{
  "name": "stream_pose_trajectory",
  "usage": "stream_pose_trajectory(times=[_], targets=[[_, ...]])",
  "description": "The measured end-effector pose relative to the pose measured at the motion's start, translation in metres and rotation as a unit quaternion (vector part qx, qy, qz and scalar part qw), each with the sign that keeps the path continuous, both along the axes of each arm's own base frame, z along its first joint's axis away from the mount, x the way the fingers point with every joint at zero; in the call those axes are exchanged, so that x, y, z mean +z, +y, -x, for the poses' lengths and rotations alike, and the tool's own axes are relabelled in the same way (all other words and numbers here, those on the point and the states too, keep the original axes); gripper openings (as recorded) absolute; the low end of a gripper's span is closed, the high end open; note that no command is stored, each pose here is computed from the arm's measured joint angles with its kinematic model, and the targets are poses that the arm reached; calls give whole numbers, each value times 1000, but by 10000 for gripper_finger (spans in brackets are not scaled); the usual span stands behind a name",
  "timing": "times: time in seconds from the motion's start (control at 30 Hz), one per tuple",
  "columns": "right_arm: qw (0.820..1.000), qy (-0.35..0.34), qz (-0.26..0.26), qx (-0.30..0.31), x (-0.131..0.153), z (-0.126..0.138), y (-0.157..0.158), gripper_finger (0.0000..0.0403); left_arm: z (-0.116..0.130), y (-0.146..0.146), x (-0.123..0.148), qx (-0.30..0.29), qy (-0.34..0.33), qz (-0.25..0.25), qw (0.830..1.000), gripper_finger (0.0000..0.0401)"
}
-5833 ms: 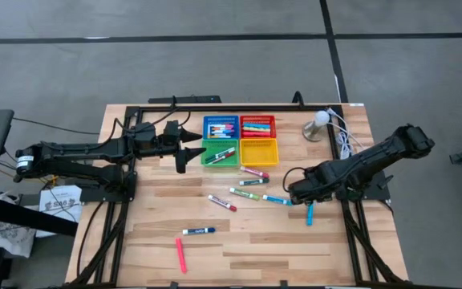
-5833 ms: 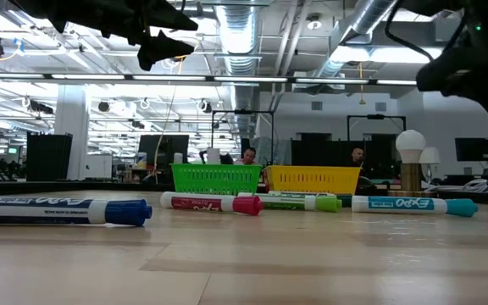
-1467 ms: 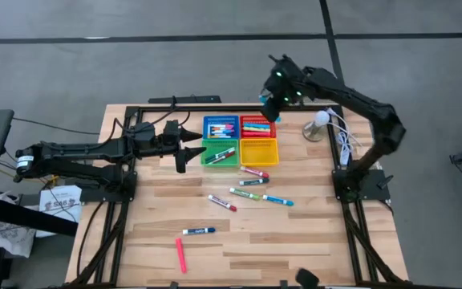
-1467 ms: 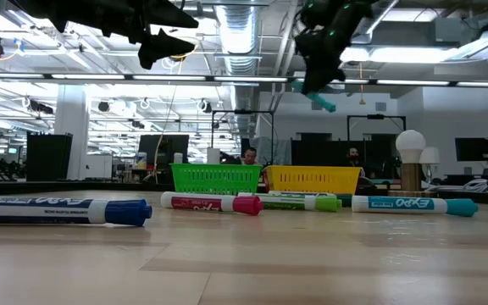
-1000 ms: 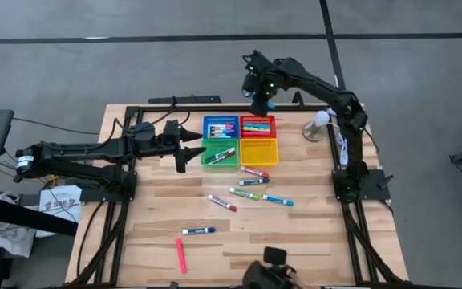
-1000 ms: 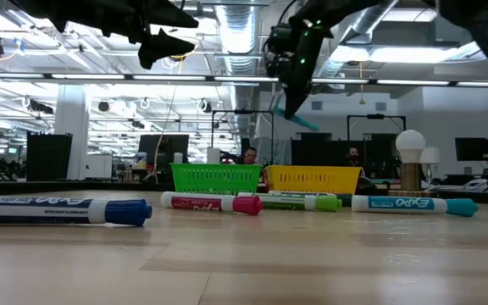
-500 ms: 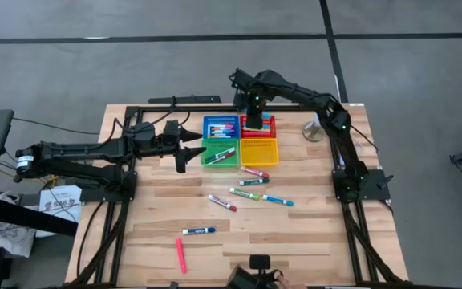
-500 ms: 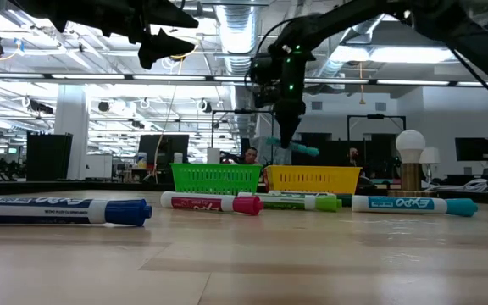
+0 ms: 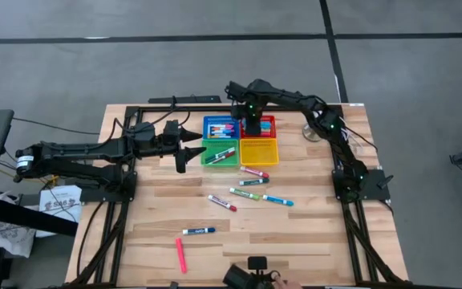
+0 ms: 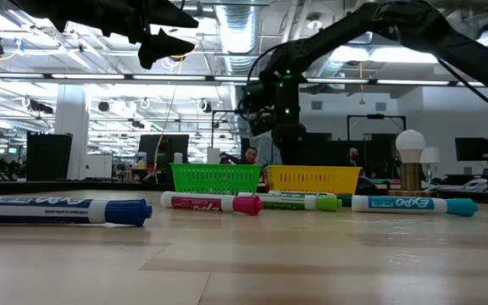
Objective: Pick & Place Markers
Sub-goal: Put the large light blue highlighter into the red bin
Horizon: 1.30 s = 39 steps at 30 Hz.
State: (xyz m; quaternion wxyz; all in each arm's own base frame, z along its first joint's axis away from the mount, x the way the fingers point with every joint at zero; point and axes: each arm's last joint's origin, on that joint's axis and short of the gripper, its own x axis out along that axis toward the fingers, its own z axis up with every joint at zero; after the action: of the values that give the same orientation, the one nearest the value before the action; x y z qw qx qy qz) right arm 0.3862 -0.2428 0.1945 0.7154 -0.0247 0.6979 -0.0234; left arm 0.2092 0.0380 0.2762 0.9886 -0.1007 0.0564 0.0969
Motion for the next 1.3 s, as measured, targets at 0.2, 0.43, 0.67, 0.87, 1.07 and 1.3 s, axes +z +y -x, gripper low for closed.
stream_pose_trajectory(times=[0.2,0.43,0.67,0.87,1.07,1.3], targets=[[1000,2,0,9,-5,2,-1,66,0,0,0,0,0,-1,1000,260],[1000,-5,-5,5,-5,1,-2,66,0,0,0,7,0,-3,1000,260],[1000,-7,-6,5,-5,1,-2,68,0,0,0,7,0,-3,1000,260],[1000,-8,-7,5,-6,1,-2,81,0,0,0,6,0,-3,1000,260],[1000,16,-16,4,-26,7,1,81,0,0,0,6,0,-1,1000,260],[1000,26,3,-12,-31,8,1,84,0,0,0,6,0,-1,1000,260]])
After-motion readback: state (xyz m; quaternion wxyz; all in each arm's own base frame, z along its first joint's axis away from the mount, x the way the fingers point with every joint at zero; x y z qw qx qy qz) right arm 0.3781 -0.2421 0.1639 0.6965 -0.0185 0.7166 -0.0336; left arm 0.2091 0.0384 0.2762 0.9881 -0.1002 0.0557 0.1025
